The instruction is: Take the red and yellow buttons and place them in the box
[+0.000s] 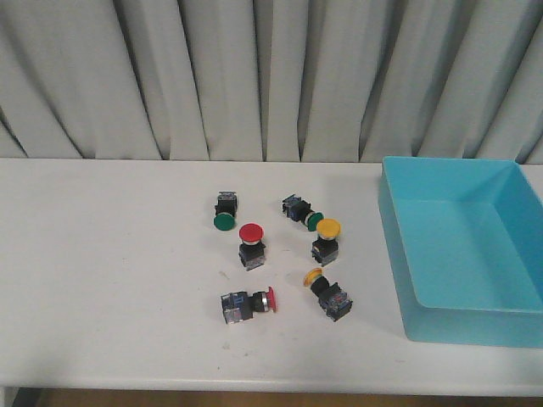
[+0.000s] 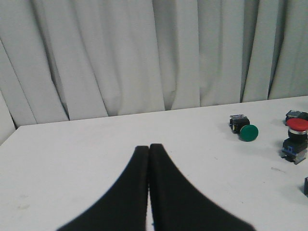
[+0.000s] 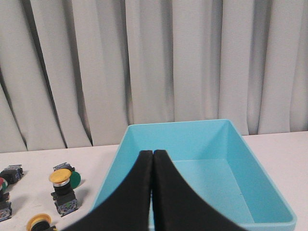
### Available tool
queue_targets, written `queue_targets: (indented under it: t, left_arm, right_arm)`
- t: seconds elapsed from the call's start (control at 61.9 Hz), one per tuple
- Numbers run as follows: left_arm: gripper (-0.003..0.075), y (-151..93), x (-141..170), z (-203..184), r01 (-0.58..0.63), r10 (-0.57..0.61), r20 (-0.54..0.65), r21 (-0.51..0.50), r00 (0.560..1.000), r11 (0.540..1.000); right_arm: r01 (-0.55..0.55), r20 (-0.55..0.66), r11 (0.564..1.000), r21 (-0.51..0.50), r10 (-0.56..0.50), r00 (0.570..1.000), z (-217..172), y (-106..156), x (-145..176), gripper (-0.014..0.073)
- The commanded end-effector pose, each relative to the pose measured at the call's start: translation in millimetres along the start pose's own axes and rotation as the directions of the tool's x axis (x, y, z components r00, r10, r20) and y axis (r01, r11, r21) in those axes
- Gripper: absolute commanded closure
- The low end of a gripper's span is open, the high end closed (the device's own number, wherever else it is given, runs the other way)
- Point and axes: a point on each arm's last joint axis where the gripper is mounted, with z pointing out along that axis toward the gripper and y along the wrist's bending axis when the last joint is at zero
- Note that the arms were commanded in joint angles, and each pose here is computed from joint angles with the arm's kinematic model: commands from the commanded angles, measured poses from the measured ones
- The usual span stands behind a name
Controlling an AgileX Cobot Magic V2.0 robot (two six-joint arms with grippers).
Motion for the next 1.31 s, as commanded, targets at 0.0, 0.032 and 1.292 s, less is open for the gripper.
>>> queue_targets:
  t: [0.0,0.032,1.292]
  left_arm:
    - [0.0726,0,8,1,0.006,-0.006,0.04,-0.006,0.999,1.0]
    - [0.0726,0,8,1,0.006,-0.006,0.04,-0.006,0.999,1.0]
    - [0.0726,-2,-197,15,-0.04,0.025,0.454,0.022,0.89,0.999]
  right_arm:
    - [0.01,0.081,1.0,-0.013,-0.009,0.997,-1,1,-5,0.0603]
    - [0.01,0.081,1.0,-0.013,-0.009,0.997,-1,1,-5,0.0603]
    - [0.059,0.486,0.998,-0.025,-0.039,0.873,7,17,-215,0.0603]
